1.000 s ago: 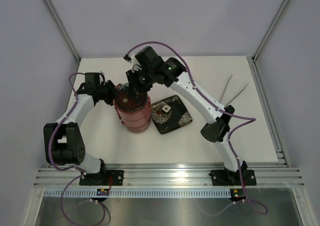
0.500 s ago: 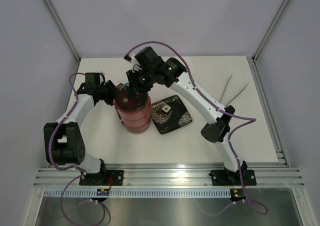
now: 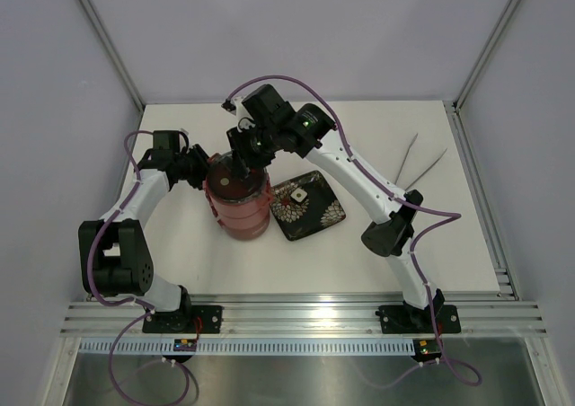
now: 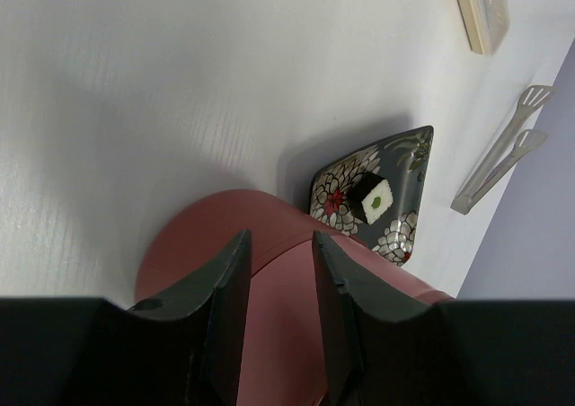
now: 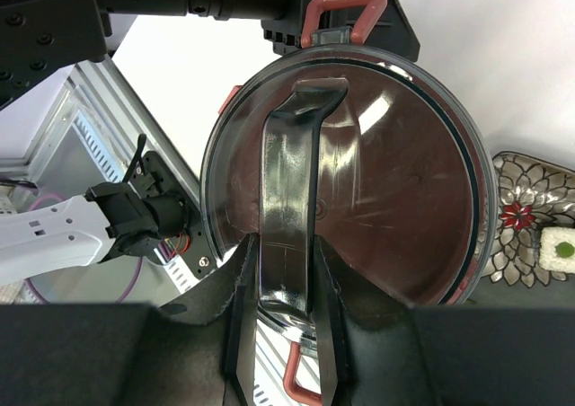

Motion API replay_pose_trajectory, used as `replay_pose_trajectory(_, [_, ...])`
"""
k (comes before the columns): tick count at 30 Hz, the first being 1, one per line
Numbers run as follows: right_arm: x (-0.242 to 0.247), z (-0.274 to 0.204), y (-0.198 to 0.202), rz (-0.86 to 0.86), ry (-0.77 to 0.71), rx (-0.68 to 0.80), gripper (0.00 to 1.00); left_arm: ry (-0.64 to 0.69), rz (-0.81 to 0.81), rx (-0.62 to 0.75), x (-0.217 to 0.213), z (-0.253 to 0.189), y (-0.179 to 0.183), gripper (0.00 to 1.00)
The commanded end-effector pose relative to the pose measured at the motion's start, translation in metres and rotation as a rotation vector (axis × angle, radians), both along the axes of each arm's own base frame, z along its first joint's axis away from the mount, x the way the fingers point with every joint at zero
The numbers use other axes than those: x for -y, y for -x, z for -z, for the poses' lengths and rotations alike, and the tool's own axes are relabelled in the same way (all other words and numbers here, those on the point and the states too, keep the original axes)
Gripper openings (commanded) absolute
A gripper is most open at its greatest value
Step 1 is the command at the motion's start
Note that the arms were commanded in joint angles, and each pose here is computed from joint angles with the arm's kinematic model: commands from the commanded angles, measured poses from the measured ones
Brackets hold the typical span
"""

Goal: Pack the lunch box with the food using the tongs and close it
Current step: Close the box lid on the packing box.

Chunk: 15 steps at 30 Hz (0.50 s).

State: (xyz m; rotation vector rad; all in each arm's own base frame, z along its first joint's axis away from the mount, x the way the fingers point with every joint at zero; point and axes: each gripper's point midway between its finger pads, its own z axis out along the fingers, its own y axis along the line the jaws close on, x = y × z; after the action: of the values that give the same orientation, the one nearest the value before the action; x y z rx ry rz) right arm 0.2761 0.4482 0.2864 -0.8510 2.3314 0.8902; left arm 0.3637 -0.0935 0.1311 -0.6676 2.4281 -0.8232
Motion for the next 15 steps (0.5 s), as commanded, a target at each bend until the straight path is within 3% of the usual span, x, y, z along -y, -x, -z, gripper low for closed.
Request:
replay_pose_trajectory(1, [0.004,-0.016,0.030,-0.080,-0.017,-0.027,0.00,0.009,0.014,0.032,0.004,-0.011,-0.003,0.36])
replay_pose_trajectory(15, [0.003,0.013,0.022,-0.035,0.050,-0.060,0.00,0.008,0.011,0.031,0.003,-0.010,0.000,0.36])
